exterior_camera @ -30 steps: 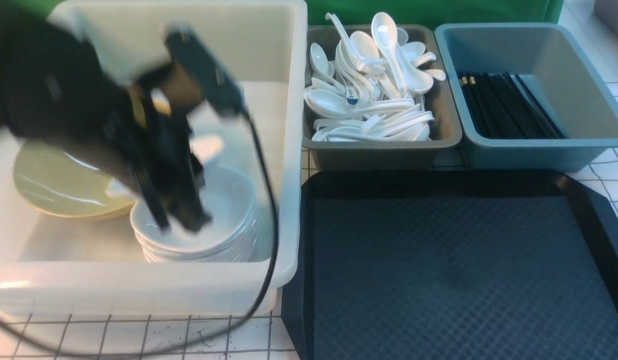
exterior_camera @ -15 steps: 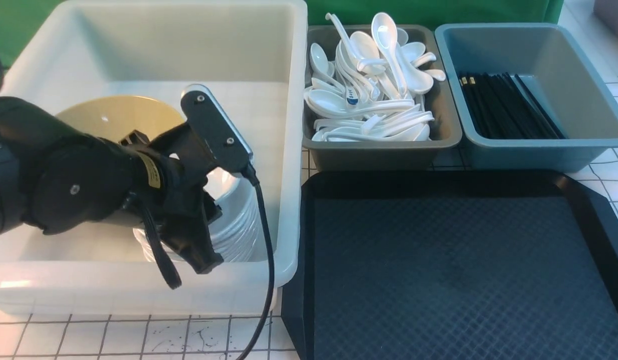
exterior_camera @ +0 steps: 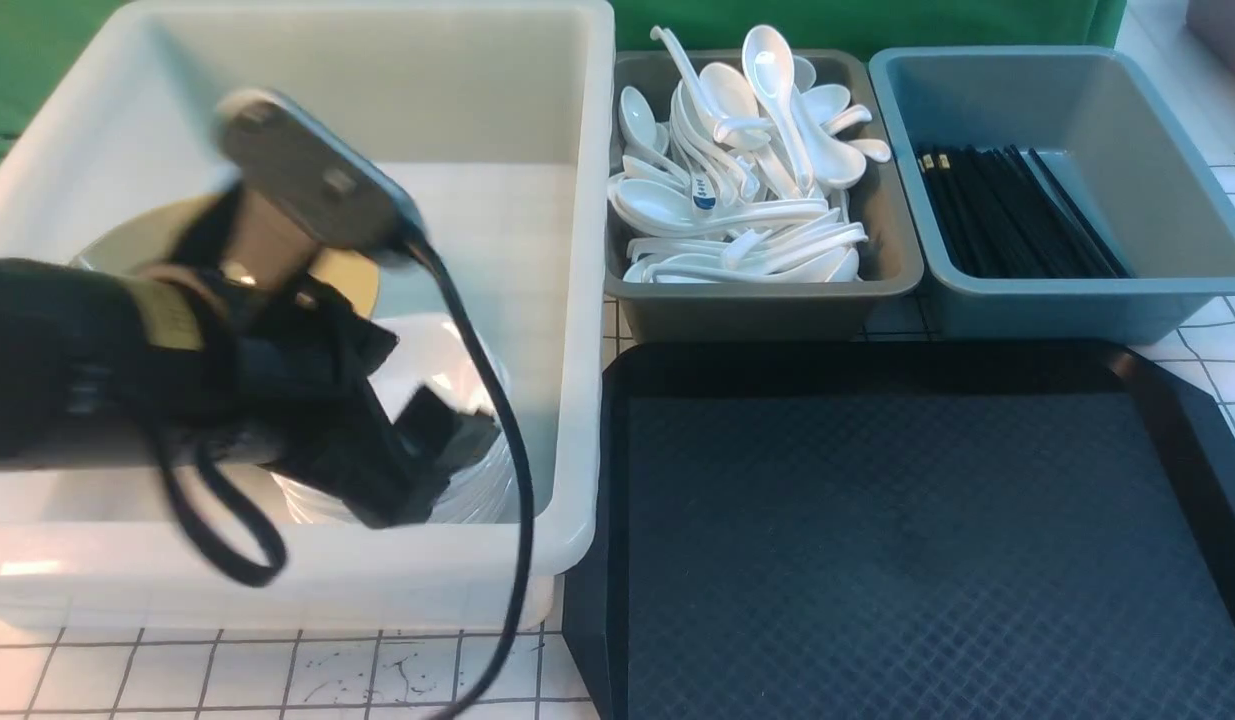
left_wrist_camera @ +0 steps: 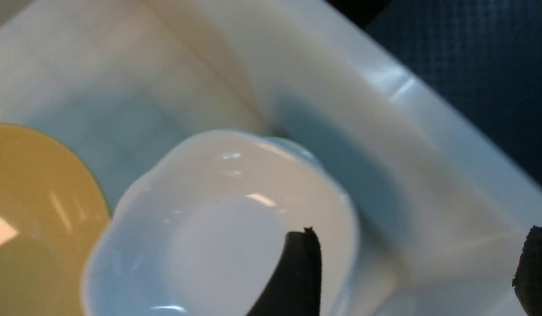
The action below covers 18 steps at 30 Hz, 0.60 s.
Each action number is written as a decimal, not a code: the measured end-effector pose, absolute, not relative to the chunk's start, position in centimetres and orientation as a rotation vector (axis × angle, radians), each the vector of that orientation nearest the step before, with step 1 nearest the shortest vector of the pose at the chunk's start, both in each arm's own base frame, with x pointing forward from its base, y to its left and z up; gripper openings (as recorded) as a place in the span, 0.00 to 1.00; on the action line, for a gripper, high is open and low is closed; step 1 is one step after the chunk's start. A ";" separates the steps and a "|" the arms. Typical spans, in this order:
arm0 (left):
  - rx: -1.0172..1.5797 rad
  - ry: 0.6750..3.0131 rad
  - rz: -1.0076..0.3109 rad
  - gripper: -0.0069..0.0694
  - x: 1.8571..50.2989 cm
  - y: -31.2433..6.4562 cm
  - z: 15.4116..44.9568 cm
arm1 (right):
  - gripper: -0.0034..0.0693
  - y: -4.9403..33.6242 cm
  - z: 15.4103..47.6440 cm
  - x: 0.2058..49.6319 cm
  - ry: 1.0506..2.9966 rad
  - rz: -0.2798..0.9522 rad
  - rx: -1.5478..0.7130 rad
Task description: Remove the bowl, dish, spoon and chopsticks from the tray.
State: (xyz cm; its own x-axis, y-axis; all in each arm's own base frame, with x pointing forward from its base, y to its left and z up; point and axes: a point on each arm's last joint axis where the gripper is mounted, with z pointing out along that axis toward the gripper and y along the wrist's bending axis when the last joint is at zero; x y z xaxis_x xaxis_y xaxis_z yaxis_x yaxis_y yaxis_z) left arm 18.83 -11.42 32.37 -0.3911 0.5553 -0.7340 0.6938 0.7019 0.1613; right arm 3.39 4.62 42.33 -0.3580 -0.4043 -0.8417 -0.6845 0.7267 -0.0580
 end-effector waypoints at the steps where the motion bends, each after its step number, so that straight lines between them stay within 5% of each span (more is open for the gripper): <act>1: 0.818 2.094 -0.346 0.79 17.6 -11.2 33.6 | 0.12 4.6 42.2 3.3 2.006 0.381 -0.837; 4: 0.638 2.093 -0.520 0.62 15.7 -10.8 34.8 | 0.12 4.6 42.2 3.3 2.010 0.380 -0.839; 6: 0.531 2.071 -0.639 0.34 13.3 -9.9 34.9 | 0.12 4.5 42.2 3.2 2.022 0.379 -0.813; 9: 0.474 2.050 -0.714 0.14 11.1 -8.9 33.6 | 0.12 4.1 41.5 2.7 2.050 0.363 -0.762; 18: 0.260 1.831 -0.837 0.09 6.9 -6.0 28.0 | 0.12 3.2 37.2 -0.1 2.104 0.384 -0.595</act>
